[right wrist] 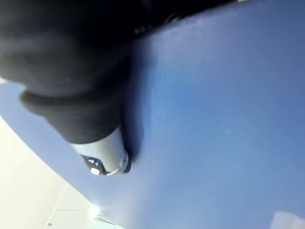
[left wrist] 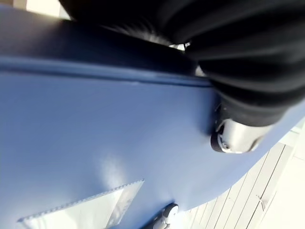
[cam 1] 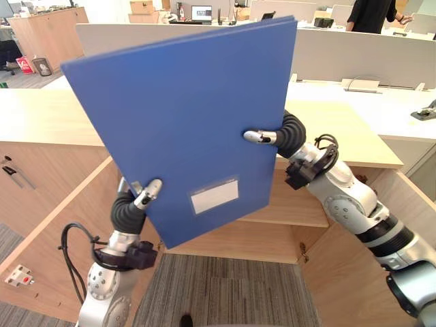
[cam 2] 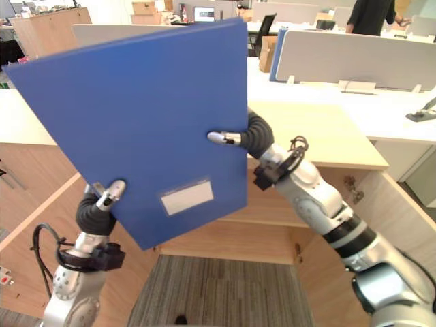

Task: Walk over to the cabinet, pick up the folder, carry it to the office cabinet, place the folder inside the office cabinet, then close the office cabinet door

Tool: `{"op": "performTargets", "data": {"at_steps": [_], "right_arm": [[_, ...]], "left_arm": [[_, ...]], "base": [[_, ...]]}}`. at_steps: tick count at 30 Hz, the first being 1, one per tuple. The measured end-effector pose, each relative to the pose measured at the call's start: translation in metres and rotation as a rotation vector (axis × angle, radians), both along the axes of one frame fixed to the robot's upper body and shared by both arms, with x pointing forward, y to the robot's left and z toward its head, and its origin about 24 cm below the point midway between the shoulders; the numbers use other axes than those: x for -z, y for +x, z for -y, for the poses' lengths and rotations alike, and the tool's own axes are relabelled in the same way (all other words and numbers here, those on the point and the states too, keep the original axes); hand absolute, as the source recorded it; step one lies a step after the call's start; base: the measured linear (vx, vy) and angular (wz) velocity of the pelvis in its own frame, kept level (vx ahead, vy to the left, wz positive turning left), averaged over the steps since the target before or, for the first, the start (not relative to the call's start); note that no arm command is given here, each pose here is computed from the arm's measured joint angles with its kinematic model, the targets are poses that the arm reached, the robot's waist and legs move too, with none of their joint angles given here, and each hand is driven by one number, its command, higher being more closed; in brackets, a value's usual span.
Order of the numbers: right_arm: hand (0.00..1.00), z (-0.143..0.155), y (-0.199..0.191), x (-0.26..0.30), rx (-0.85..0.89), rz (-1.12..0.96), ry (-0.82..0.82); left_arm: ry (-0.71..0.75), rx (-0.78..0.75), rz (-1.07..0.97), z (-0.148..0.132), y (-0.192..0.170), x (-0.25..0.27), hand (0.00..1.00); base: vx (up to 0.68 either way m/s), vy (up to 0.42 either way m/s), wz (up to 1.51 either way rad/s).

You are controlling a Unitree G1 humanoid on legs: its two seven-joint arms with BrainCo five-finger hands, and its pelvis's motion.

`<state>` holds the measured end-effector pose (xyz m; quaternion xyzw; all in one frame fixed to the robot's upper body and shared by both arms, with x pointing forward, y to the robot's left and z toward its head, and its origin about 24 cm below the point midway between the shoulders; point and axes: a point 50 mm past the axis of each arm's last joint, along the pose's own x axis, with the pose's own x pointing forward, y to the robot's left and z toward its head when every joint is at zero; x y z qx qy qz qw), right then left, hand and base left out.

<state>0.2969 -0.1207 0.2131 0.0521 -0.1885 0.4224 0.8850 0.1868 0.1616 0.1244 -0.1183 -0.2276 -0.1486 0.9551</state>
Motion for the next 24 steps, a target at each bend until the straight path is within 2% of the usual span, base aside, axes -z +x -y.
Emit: {"op": "performTargets", "data": {"at_steps": [6, 8, 13, 16, 18, 21, 24], "right_arm": [[1.0, 0.004, -0.005, 0.012, 0.039, 0.068, -0.217], [1.0, 0.001, -0.009, 0.023, 0.047, 0.097, -0.298], [1.0, -0.004, -0.014, 0.047, 0.068, 0.091, -0.376], [1.0, -0.01, -0.015, 0.052, 0.111, 0.17, -0.433], [1.0, -0.012, -0.013, 0.046, 0.166, 0.219, -0.393], [1.0, -0.02, -0.02, 0.031, 0.211, 0.329, -0.28], [1.0, -0.026, -0.029, 0.037, 0.204, 0.384, -0.315]], "left_arm": [[0.058, 0.088, -0.279, 0.003, 0.006, 0.055, 0.0], [-0.014, 0.152, -0.427, 0.006, 0.004, 0.084, 0.0], [-0.161, 0.138, -0.631, 0.009, 0.001, 0.13, 0.0], [-0.204, 0.081, -0.814, 0.012, -0.004, 0.172, 0.0], [-0.231, -0.014, -0.945, 0.002, -0.013, 0.2, 0.0], [-0.259, -0.237, -1.213, -0.031, -0.049, 0.246, 0.0], [-0.246, -0.372, -1.389, -0.05, -0.085, 0.269, 0.0]], "base": [[0.0, 0.0, -0.01], [0.0, 0.0, -0.14], [-0.01, 0.0, -0.09], [0.01, -0.006, -0.06], [0.0, -0.006, -0.13], [0.0, -0.026, -0.18], [-0.01, -0.012, -0.07]]}}
